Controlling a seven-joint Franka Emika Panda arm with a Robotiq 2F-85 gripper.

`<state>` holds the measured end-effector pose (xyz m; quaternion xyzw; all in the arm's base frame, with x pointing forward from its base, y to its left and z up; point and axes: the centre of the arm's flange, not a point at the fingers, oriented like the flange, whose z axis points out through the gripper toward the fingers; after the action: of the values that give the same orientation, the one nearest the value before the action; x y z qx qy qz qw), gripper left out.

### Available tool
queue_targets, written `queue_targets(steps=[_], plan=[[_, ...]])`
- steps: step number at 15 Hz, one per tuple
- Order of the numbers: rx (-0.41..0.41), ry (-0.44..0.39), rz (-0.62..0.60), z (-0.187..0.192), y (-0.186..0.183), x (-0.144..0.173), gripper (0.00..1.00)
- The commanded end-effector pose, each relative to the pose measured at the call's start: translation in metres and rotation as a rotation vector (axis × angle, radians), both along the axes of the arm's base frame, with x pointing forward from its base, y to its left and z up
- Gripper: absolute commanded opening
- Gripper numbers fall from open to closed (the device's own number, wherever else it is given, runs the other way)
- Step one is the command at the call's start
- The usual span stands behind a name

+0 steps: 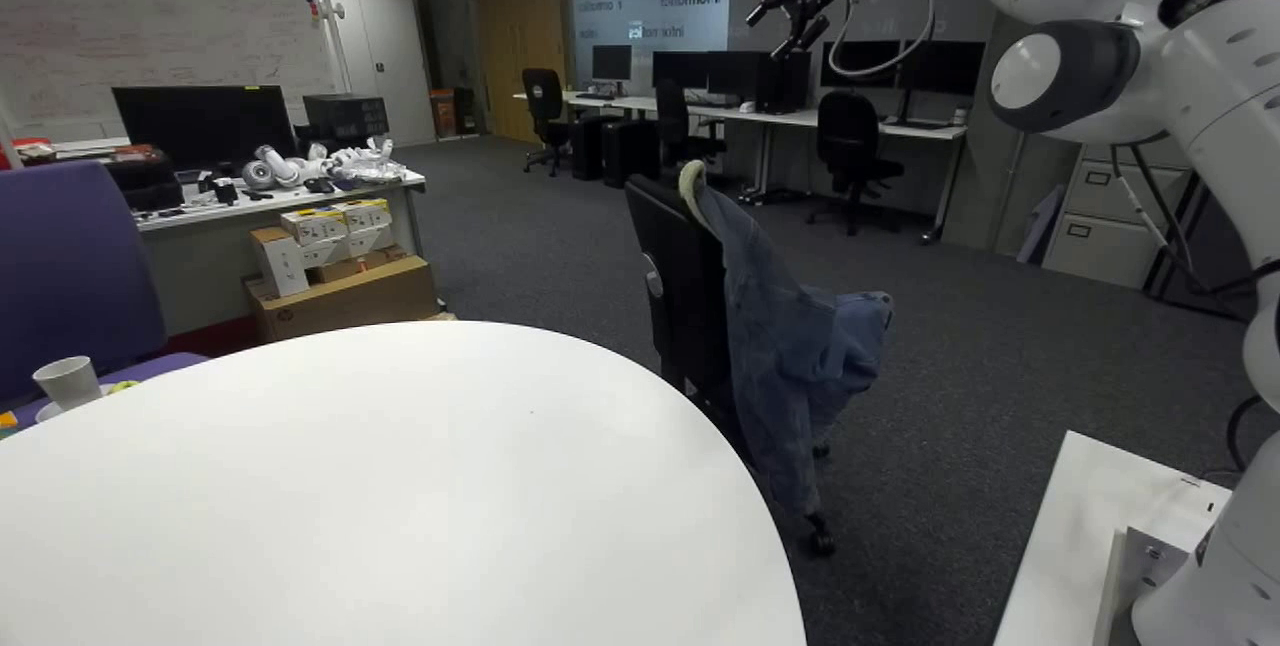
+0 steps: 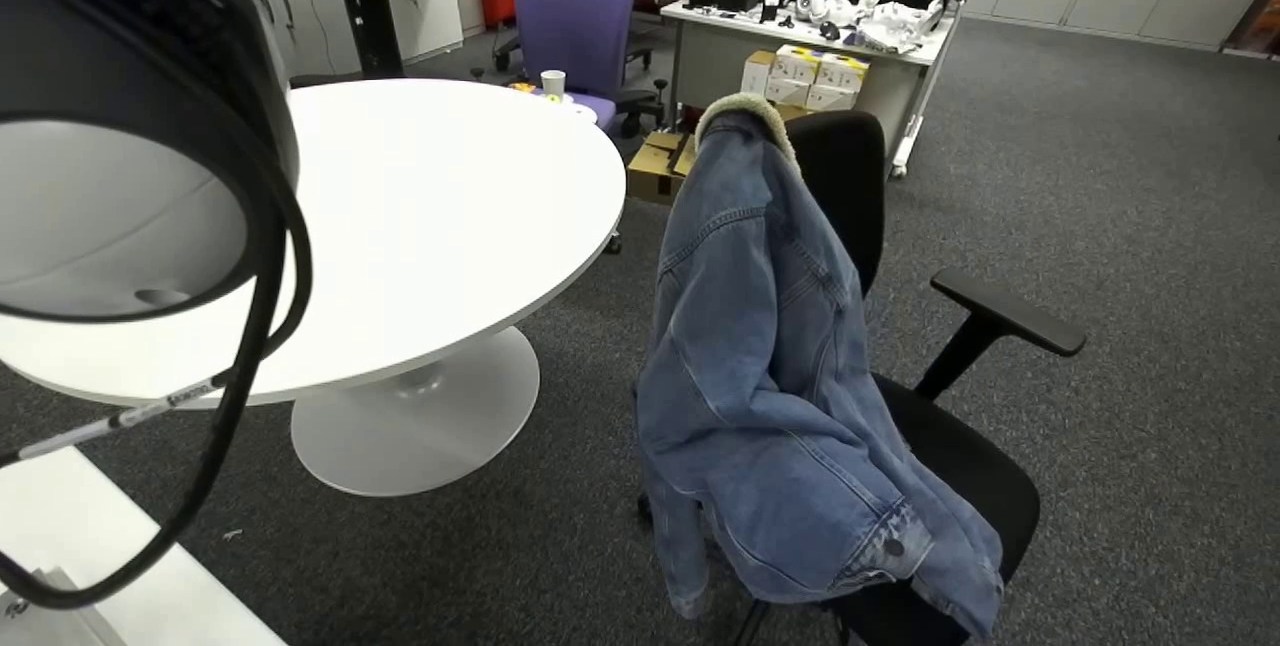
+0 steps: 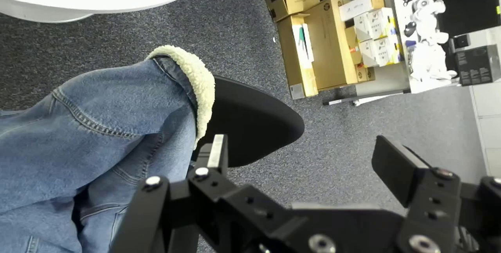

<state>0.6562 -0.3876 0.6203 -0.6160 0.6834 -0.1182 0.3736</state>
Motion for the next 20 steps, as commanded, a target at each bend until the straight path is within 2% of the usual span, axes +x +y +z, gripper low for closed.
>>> queue_targets(steps=[1,6,9,13,16,18,19,20], plan=[[0.017,0.032,-0.064,0.012,-0.016,0.013,1.00],[-0.107,0.054,-0.036,0.006,0.004,0.006,1.00],[-0.112,0.134,-0.017,0.001,0.026,0.003,1.00],[-0.138,0.186,0.144,-0.010,0.059,-0.001,1.00],[-0.146,0.280,0.263,-0.017,0.079,-0.008,1.00],[-0.199,0.296,0.275,-0.019,0.086,-0.010,1.00],[-0.142,0.267,0.248,-0.020,0.071,0.009,1.00],[-0.157,0.273,0.253,-0.019,0.073,0.010,1.00]])
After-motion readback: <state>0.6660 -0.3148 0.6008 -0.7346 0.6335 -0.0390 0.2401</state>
